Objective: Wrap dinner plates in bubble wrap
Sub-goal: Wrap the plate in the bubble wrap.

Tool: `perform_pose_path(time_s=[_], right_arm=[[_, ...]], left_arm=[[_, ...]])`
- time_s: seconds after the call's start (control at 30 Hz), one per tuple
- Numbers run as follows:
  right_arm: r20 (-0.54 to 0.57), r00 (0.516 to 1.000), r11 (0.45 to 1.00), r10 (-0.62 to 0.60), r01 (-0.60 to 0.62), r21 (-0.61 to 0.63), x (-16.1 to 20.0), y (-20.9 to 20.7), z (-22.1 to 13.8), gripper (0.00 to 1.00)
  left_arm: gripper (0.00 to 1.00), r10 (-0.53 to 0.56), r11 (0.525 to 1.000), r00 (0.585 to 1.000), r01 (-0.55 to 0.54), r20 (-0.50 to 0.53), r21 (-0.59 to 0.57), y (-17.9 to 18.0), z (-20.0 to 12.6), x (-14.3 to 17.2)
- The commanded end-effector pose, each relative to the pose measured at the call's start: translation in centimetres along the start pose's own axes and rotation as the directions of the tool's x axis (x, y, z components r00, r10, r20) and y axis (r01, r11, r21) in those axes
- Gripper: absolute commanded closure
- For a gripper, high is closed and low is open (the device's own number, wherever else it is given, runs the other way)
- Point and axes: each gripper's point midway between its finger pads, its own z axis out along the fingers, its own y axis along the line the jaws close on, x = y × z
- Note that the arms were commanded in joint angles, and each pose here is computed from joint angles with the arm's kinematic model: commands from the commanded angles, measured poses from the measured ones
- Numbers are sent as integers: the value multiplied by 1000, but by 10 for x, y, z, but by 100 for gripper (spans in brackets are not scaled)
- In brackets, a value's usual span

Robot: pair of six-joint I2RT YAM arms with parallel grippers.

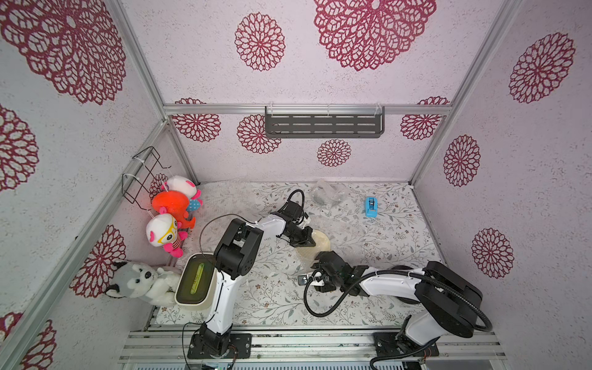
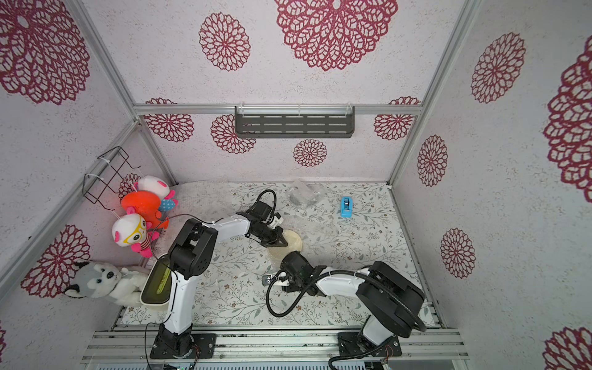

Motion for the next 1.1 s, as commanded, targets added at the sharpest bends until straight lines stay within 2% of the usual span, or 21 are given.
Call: perform_pose_path(time_s=[0.0, 0.07, 0.13, 0.27, 0.37, 0.43, 0.5, 0.6, 0.77, 0.97, 1.07], right_arm=[[-69, 997, 999, 17, -19, -32, 18, 14, -10, 43], [-123, 992, 1000, 16, -19, -23, 27, 13, -3, 46], [-191, 982, 999, 7, -13, -30, 40, 16, 5, 54], [-293, 956, 999, -3, 16, 42, 62, 9, 18, 83], [-274, 961, 994, 33, -3, 110, 52, -11, 16, 93], [-183, 979, 988, 88, -62, 139, 30, -30, 7, 99], [-74, 983, 976, 167, -154, 156, 11, -54, -7, 100], [-4, 981, 969, 193, -190, 159, 7, -77, -11, 100], [-48, 992, 986, 119, -113, 119, 29, -87, 13, 100], [-26, 990, 989, 141, -139, 53, 42, -96, 30, 100], [-39, 988, 989, 147, -148, -11, 51, -85, 38, 100]], left_arm=[[100, -110, 979, 990, 91, -93, -184, 59, 21, 39], [100, -109, 979, 990, 92, -90, -180, 58, 21, 38], [100, -111, 979, 990, 93, -91, -180, 59, 21, 38], [100, -111, 981, 989, 93, -96, -172, 58, 22, 39], [100, -109, 981, 989, 91, -104, -169, 59, 23, 42], [100, -106, 981, 988, 86, -108, -172, 60, 24, 43], [100, -103, 981, 988, 82, -114, -174, 61, 24, 45], [100, -94, 983, 988, 74, -119, -167, 61, 25, 47], [100, -69, 989, 990, 53, -120, -135, 55, 25, 46], [100, -23, 999, 992, 18, -122, -46, 39, 24, 49], [91, 3, 1000, 993, -3, -115, 2, 30, 20, 50]])
